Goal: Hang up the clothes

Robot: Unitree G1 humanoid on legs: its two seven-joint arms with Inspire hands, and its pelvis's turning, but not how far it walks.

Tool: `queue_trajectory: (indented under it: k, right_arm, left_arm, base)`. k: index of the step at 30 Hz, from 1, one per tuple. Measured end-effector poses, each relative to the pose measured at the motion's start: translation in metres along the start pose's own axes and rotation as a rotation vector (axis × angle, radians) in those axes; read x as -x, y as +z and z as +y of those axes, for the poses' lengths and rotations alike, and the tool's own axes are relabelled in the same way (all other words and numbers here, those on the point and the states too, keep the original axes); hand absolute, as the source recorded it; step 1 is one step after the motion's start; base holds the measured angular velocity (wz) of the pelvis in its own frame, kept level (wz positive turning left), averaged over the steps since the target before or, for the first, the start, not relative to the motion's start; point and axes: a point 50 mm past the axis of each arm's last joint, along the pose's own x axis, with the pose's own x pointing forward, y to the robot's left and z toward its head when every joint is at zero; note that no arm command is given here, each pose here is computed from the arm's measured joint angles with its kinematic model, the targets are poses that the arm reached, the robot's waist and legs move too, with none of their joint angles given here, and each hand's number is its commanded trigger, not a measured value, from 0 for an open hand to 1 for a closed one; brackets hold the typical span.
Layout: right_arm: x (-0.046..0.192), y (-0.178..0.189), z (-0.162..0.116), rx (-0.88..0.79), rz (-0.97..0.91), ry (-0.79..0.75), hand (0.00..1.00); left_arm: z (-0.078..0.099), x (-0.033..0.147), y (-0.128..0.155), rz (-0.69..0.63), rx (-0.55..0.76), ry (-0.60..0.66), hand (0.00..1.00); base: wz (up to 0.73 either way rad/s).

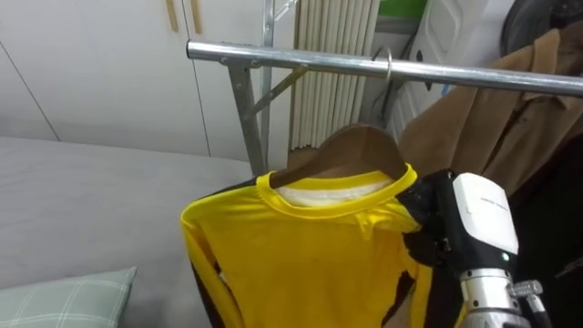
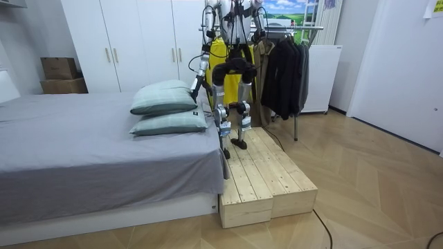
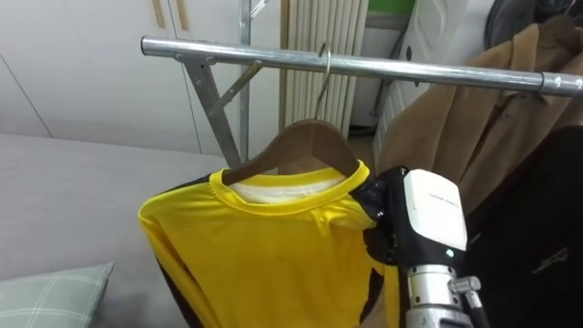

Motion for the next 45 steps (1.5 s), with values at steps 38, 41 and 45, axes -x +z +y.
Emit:
queue_trajectory:
  k: [38,41,45]
  right_arm:
    - [0.004,-0.049,0.023,-0.205,0.265,0.331,1.0]
    - [0.003,-0.05,0.021,-0.212,0.269,0.326,1.0]
    - [-0.001,-0.05,0.018,-0.212,0.267,0.309,1.0]
  left_arm:
    - [0.012,0.0,0.008,-0.089,-0.008,0.067,0.0]
    - [0.013,0.0,0.008,-0.092,-0.007,0.068,0.0]
    - [0.013,0.0,0.009,-0.098,-0.005,0.068,0.0]
  base:
    - [0.03]
    - [0.0]
    - [0.0]
